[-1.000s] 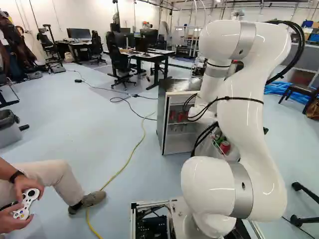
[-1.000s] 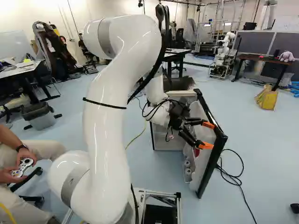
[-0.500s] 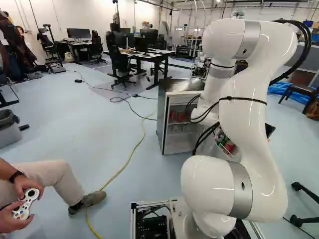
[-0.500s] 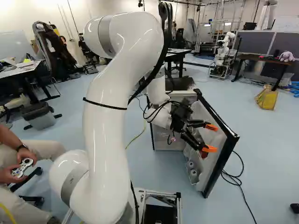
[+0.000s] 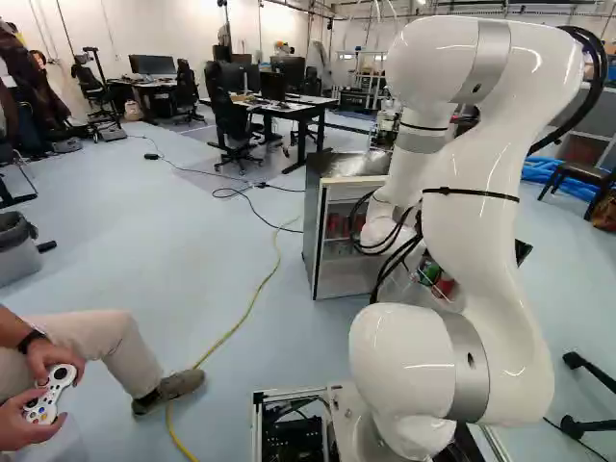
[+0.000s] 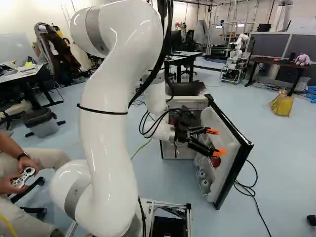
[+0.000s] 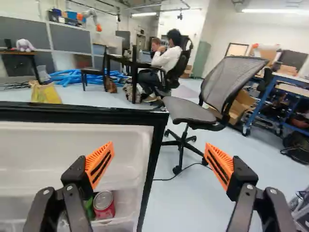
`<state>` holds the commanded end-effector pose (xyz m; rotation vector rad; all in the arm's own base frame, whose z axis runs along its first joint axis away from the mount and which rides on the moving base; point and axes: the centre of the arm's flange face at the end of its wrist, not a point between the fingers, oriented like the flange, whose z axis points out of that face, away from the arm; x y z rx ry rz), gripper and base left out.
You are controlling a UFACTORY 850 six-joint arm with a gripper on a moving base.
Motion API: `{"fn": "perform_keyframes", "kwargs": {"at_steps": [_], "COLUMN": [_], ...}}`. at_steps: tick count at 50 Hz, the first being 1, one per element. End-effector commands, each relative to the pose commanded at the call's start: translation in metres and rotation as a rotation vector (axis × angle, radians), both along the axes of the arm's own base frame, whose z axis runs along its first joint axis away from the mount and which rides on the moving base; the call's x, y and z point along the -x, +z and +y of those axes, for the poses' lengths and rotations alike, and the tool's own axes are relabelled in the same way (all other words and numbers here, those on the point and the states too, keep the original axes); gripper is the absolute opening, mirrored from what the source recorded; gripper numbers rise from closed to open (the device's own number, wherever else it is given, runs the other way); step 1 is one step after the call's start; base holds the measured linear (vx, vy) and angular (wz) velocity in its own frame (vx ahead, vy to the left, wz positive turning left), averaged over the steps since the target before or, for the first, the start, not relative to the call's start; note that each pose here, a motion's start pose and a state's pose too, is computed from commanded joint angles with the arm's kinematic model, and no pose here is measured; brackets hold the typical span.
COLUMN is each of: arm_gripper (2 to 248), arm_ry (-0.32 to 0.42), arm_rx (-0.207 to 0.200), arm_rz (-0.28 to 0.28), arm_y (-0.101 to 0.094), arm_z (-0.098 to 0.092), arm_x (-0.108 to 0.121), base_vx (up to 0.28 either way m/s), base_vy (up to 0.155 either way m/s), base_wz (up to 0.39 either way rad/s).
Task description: Grab a drink from the fridge
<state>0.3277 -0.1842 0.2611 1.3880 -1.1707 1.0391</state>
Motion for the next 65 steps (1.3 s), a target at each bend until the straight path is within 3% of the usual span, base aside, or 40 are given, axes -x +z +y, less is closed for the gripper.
{"fn": "perform_keyframes", "kwargs": {"at_steps": [23,65], "arm_gripper": [247,247], "arm_ry": [0.271,0.677], "arm_rx": [-0.037,-0.142], "arm_rz": [0.031,0.115], "arm_y": [-0.003,-0.06], "arm_z": [0.019,0.021], "arm_x": [-0.005,-0.048], "base_vx": [0.0,0.0], "base_vy": [0.0,0.0], "base_wz": [0.0,0.0]}}
